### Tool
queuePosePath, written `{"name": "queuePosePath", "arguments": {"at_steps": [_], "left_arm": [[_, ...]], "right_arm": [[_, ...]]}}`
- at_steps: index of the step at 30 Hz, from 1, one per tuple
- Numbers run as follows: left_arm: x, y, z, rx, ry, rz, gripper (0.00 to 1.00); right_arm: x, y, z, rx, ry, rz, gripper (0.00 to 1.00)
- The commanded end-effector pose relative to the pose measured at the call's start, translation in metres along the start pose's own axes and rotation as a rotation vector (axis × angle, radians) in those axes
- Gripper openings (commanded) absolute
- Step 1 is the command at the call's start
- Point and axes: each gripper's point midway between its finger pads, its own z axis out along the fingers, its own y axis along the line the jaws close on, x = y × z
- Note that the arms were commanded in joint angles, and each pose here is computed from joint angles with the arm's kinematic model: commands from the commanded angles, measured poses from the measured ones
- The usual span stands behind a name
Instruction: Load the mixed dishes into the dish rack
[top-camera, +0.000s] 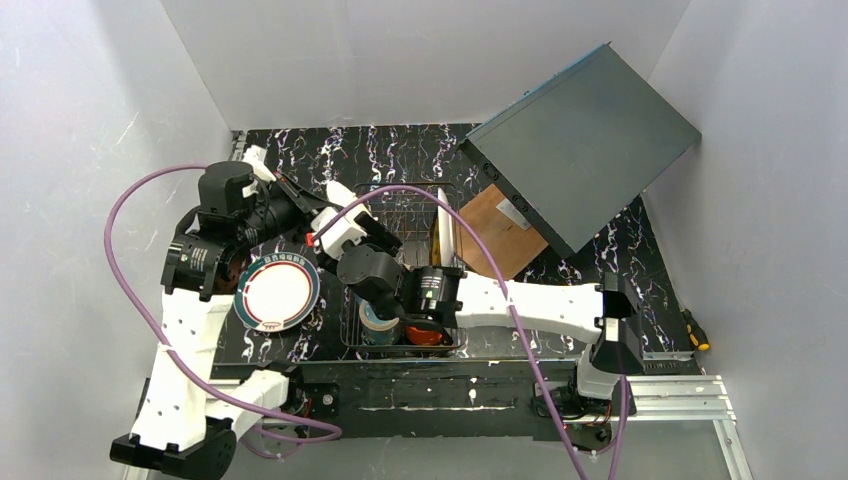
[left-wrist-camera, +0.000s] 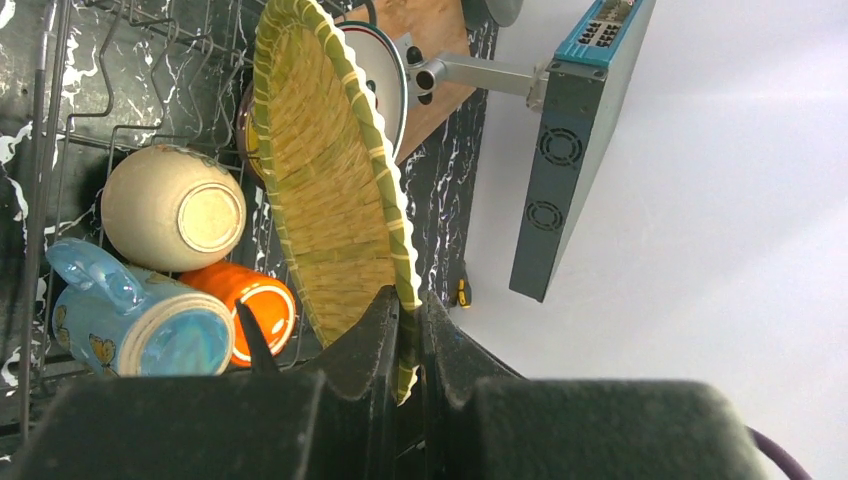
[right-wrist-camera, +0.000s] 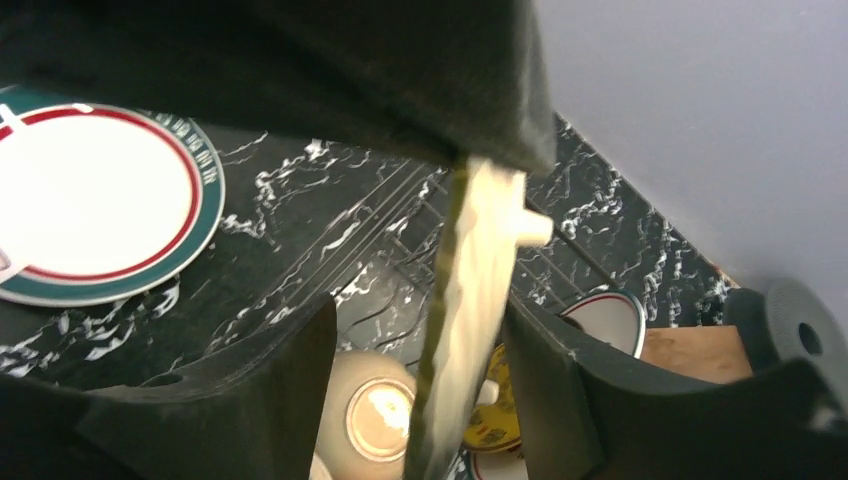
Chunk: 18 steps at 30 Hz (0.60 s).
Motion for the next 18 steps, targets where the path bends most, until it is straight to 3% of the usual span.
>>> {"name": "queuePosePath", "arguments": {"at_steps": [1,5,11,16,18], "left_arm": [[0.008,-0.014,-0.014,0.089,0.007,0.006,0.0],[0.011,-0.013,-0.013,0.095,0.019,0.005,0.0],[0.011,-0.013,-0.016,0.094,0.016,0.024,0.0],[0.015,-0.011,-0.013,0.104,0.034,0.025,0.0],[0.014,-0.011,-0.013,0.114,0.027,0.031,0.0]], "right_arm": [[-0.031,-0.027,0.002,0.164,-0.083,0.004,0.64],[-0.035,-0.029,0.007,0.205,-0.097,0.0,0.54],[-0.036,-0.035,0.004,0.236,-0.102,0.013,0.22],[-0.039,-0.042,0.002,0.267,-0.104,0.02,0.02],[-0.041,-0.043,0.002,0.277,-0.102,0.017,0.01]]}}
